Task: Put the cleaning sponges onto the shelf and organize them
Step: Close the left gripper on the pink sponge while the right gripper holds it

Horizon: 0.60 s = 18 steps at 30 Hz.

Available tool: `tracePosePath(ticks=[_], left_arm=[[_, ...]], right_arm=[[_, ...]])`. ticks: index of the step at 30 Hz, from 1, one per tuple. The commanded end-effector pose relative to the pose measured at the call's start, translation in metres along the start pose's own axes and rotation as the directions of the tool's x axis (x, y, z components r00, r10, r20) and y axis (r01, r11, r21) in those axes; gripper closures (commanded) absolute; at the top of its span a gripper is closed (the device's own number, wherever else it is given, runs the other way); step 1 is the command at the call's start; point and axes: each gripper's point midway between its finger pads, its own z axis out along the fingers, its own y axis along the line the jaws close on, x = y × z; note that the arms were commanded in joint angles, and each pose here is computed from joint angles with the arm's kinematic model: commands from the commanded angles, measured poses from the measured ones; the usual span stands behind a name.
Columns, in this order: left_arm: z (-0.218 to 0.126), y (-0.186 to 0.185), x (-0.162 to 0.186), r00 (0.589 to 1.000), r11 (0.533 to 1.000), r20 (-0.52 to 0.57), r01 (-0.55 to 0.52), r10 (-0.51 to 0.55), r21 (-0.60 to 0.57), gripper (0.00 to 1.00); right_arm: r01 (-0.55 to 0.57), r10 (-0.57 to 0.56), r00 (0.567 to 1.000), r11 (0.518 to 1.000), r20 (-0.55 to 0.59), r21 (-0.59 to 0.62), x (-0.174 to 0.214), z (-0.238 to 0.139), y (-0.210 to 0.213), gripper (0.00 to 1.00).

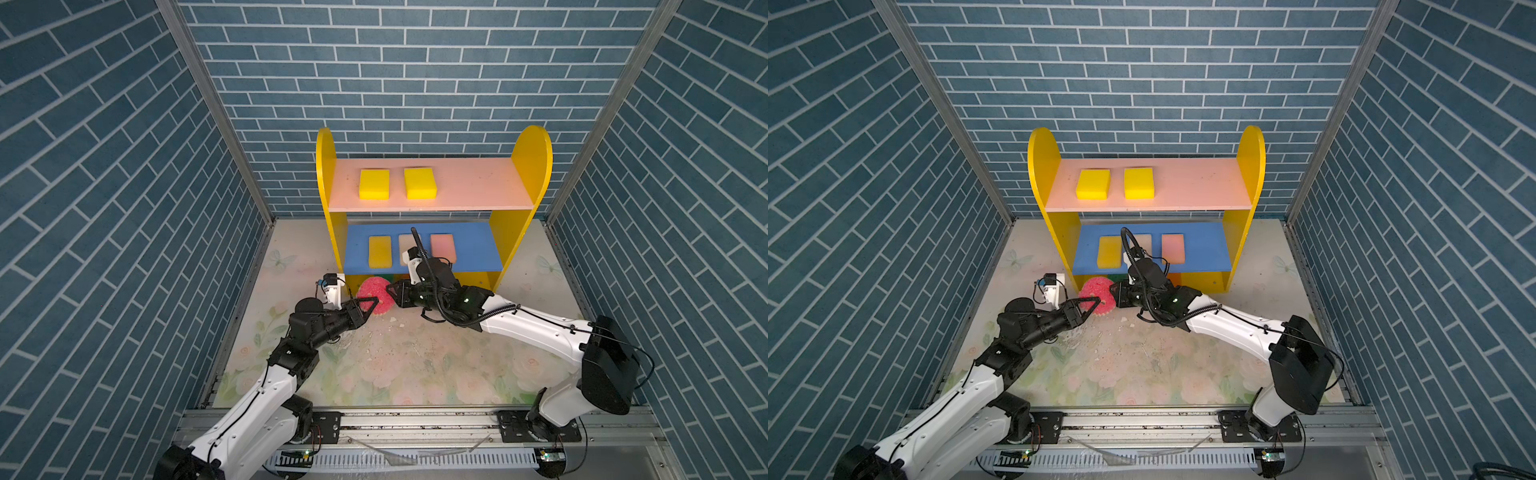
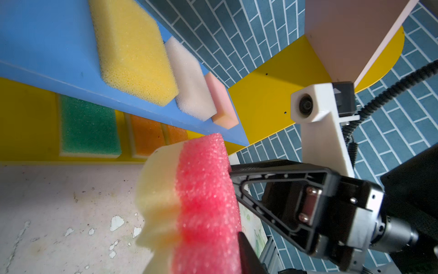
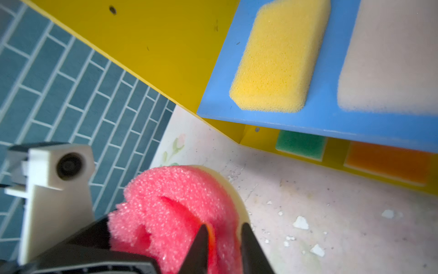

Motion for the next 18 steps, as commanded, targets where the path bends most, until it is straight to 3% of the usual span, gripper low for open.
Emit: tracePosePath(ticks=[1,5,10,18], left_arm=[[-0.003,-0.028,-0.017,0.998,0.996,0.045,-0.038,0.034,0.077,0.71],[-0.005,-0.04,-0.023,0.998,0.992,0.064,-0.021,0.014,0.121,0.71],[-0.008,-0.057,-0.031,0.997,0.982,0.082,-0.011,-0.005,0.191,0.71],[-0.015,-0.069,-0.042,0.992,0.981,0.119,-0.058,0.036,0.183,0.7]], right_arm=[[0.031,-0.032,0.999,0.999,0.017,0.013,-0.003,-0.02,-0.001,0.54],[0.021,-0.02,0.999,1.0,0.045,-0.003,-0.011,-0.038,-0.003,0.48],[-0.025,0.036,0.996,0.992,0.086,-0.12,-0.021,-0.053,0.008,0.42],[-0.084,0.094,0.994,0.979,0.048,-0.183,-0.019,-0.046,0.01,0.4]])
